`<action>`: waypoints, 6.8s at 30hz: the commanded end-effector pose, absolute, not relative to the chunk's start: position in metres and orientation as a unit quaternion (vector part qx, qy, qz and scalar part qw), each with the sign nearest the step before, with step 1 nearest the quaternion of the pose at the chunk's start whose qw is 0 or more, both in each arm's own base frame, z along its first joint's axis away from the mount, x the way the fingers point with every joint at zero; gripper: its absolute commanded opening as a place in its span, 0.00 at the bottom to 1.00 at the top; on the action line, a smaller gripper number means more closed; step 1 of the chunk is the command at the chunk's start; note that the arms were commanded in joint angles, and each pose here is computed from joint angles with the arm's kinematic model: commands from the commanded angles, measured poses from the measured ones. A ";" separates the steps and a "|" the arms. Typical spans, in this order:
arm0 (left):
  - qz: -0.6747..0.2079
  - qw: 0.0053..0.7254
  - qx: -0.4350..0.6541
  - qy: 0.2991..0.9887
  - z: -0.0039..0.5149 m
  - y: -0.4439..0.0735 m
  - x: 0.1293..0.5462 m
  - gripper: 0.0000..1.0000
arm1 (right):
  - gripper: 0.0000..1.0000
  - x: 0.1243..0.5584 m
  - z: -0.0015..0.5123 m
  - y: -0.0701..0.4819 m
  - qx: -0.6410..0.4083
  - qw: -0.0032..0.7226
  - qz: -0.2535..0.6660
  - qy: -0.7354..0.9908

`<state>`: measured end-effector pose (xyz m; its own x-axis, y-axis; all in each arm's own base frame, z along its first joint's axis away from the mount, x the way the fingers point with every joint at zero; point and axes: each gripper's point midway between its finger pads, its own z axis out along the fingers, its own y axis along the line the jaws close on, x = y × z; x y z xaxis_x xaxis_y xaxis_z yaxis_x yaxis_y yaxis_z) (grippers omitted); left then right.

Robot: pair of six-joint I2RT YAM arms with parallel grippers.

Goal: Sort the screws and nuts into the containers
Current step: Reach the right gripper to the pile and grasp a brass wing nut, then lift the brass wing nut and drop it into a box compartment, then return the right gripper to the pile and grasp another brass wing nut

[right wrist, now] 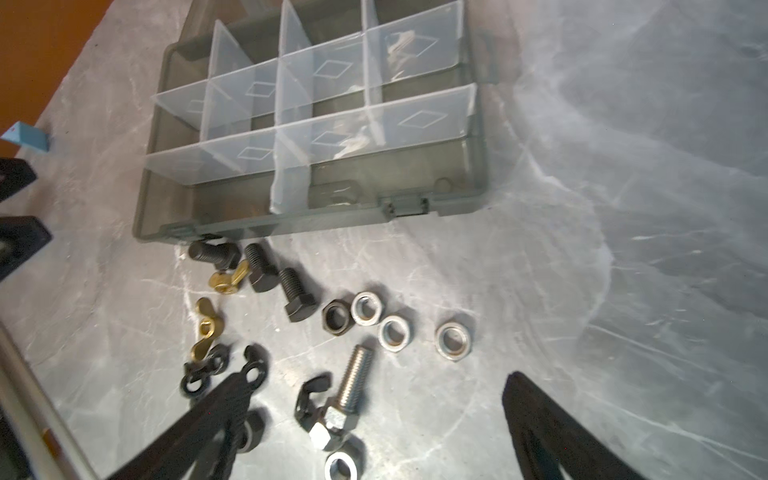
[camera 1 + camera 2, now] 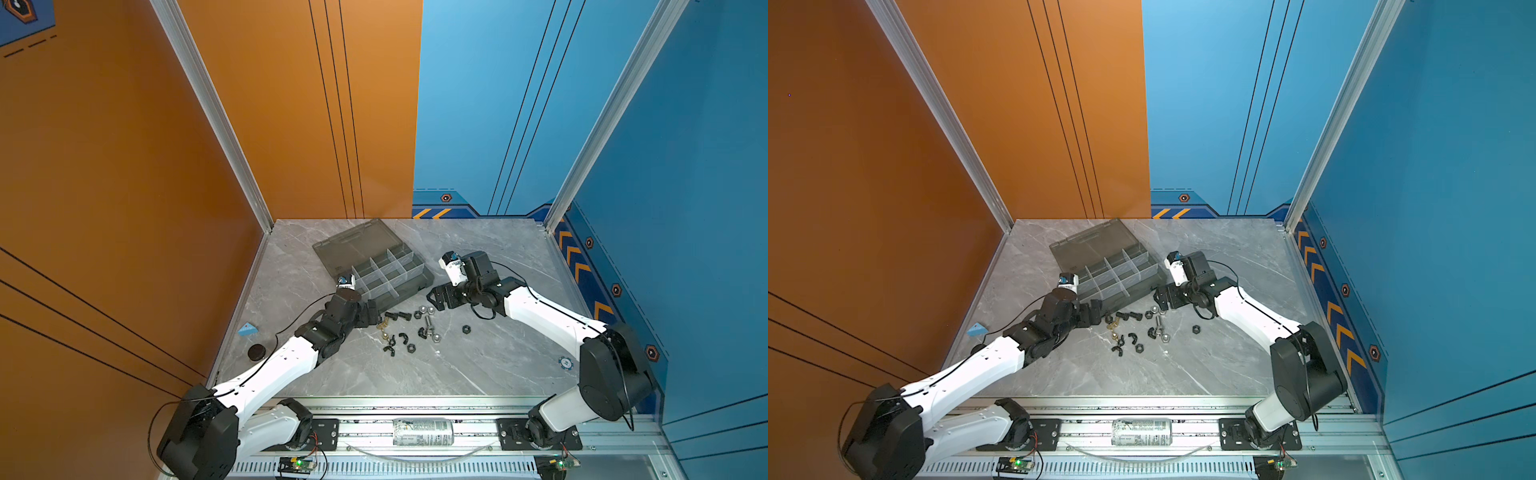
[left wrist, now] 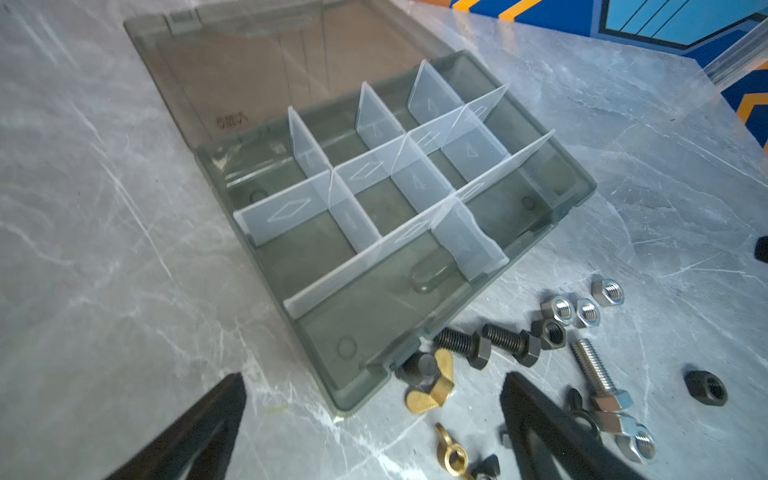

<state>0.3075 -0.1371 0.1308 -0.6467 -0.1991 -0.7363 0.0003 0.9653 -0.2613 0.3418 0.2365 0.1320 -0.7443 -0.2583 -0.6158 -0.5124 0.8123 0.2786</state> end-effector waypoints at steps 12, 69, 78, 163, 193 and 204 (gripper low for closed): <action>-0.208 0.299 -0.233 0.902 0.092 -0.103 0.240 0.98 | 0.78 0.294 0.111 0.330 -0.315 0.219 0.252 0.888; -0.253 0.286 -0.261 0.887 0.080 -0.087 0.238 0.98 | 0.23 0.262 0.011 0.384 -0.368 0.113 0.117 0.915; -0.253 0.286 -0.260 0.887 0.080 -0.087 0.239 0.98 | 0.16 0.263 0.007 0.385 -0.367 0.110 0.113 0.917; -0.261 0.270 -0.263 0.889 0.073 -0.089 0.239 0.98 | 0.44 0.349 0.161 0.426 -0.365 0.239 0.224 0.871; -0.255 0.255 -0.244 0.900 0.064 -0.103 0.244 0.98 | 0.49 0.313 0.054 0.385 -0.204 0.177 0.165 0.949; -0.254 0.254 -0.242 0.901 0.063 -0.103 0.244 0.98 | 0.48 0.324 0.038 0.384 -0.182 0.178 0.140 0.957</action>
